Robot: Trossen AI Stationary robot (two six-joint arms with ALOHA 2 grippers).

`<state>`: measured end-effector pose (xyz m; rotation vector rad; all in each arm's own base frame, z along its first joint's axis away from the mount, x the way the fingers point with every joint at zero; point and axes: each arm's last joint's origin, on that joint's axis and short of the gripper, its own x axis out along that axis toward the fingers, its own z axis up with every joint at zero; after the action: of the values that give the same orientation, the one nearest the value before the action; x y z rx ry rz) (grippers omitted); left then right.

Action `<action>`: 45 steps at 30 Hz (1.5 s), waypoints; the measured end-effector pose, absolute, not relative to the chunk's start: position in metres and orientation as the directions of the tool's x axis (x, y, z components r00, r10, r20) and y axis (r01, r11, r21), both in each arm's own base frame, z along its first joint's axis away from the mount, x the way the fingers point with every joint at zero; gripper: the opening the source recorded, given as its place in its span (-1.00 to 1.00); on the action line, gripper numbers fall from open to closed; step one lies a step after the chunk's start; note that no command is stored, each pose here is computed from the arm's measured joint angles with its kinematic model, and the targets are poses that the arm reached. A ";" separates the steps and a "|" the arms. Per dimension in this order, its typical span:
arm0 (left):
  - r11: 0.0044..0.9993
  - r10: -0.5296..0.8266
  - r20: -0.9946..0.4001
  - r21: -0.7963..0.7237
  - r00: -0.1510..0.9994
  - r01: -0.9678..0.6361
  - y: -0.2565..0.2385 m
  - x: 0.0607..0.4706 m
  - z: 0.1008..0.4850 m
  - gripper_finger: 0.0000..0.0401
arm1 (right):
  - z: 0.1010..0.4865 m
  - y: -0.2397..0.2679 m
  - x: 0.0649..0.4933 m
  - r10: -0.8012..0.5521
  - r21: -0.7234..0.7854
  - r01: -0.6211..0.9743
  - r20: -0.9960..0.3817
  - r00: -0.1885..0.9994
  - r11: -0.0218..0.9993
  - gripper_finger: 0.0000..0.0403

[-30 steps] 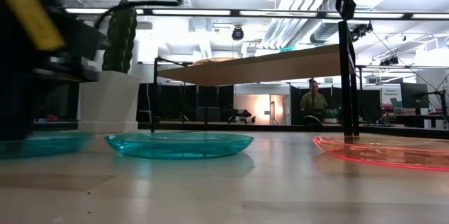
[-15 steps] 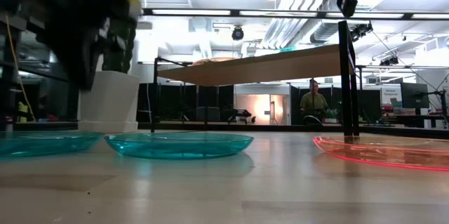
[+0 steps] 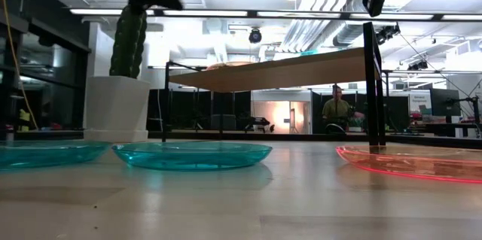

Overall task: Place and stack plates onto a shelf
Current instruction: Stack the left orange plate on top of the orange plate on the shelf

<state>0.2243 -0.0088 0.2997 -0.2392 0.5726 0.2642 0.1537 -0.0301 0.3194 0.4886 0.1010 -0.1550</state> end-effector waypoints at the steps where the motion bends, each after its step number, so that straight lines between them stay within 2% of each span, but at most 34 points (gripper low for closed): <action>1: 0.937 0.187 -0.534 -0.156 0.825 -0.313 -0.005 0.226 0.302 -1.00 | 0.319 -0.030 0.154 -0.124 0.458 0.172 -0.134 0.983 0.872 -1.00; 10: 0.951 0.149 -0.332 -0.210 0.931 -0.227 0.015 0.237 0.318 -1.00 | 0.319 -0.030 0.154 -0.124 0.436 0.171 -0.134 0.983 0.884 -1.00; 15: 0.926 0.119 -0.179 -0.335 0.977 -0.174 0.019 0.224 0.298 -1.00 | 0.319 -0.030 0.154 -0.124 0.436 0.171 -0.134 0.983 0.884 -1.00; 21: 0.869 0.153 -0.041 -0.470 0.987 -0.154 0.022 0.203 0.269 -1.00 | 0.319 -0.030 0.154 -0.124 0.438 0.171 -0.134 0.983 0.883 -1.00; 26: 0.865 0.172 -0.022 -0.474 0.985 -0.162 0.024 0.195 0.264 -1.00 | 0.320 -0.030 0.154 -0.125 0.441 0.168 -0.126 0.984 0.882 -1.00; 34: 0.902 0.175 -0.012 -0.398 0.985 -0.165 0.025 0.195 0.265 -1.00 | 0.332 -0.030 0.155 -0.126 0.449 0.115 -0.006 0.992 0.886 -1.00; 45: 0.903 0.173 -0.005 -0.397 0.985 -0.161 0.025 0.195 0.265 -1.00 | 0.336 -0.030 0.155 -0.126 0.453 0.096 0.037 0.991 0.886 -1.00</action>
<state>0.1948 0.0247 0.2653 -0.4079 -0.0305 0.1730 0.1546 -0.0303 0.3358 0.4675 -0.0658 -0.1152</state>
